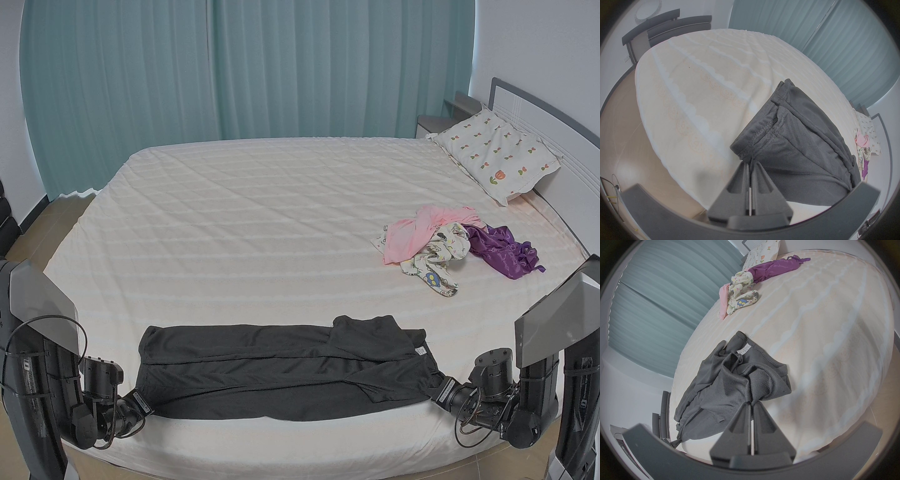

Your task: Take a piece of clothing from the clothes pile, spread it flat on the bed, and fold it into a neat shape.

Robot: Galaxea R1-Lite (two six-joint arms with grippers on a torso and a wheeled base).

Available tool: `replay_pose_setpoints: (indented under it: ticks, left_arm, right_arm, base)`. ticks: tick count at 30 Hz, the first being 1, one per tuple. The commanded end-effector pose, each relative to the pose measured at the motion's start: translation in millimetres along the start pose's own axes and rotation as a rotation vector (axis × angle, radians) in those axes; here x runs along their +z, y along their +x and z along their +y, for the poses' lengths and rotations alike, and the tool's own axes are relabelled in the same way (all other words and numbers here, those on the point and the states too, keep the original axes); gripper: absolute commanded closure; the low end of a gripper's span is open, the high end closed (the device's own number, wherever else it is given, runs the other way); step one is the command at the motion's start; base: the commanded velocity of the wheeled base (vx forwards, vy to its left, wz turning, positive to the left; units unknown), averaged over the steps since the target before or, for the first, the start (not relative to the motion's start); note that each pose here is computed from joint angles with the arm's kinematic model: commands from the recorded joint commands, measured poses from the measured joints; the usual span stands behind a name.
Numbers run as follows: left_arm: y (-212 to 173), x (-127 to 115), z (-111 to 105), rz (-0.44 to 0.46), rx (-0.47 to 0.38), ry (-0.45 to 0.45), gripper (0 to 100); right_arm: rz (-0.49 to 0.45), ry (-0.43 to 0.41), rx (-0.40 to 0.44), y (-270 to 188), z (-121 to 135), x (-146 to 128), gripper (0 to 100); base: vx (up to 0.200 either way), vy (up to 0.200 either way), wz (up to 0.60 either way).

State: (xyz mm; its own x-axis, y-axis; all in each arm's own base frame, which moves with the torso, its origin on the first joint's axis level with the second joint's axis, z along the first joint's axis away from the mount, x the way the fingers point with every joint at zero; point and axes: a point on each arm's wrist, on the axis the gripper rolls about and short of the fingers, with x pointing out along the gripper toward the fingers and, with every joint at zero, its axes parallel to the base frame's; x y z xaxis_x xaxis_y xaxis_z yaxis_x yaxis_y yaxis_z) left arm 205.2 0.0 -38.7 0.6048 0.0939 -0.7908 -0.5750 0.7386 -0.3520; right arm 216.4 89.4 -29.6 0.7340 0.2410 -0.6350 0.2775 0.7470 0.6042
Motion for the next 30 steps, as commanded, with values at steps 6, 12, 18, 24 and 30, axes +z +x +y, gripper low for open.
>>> replay_pose_setpoints:
  ticks: [6,12,18,24,30]
  left_arm:
    - [-1,-2,2,0.013,0.009,0.0,100]
    - [-3,3,3,-0.014,-0.003,-0.016,0]
    - [-19,28,3,-0.143,-0.063,-0.054,0]
    - [-44,48,-11,-0.241,-0.217,-0.06,0]
    - [-41,50,-29,-0.246,-0.294,-0.027,0]
  right_arm:
    - [0.019,0.003,0.013,2,-1,-1,100]
    - [0.015,0.0,0.023,0,1,1,0]
    - [-0.032,-0.002,0.049,-7,6,10,0]
    - [-0.083,0.025,0.049,-8,4,23,0]
    - [-0.115,0.04,0.061,-12,5,31,0]
  base:
    - [0.0,0.0,0.0]
    - [0.0,0.0,0.0]
    - [0.0,0.0,0.0]
    - [0.0,0.0,0.0]
    - [0.0,0.0,0.0]
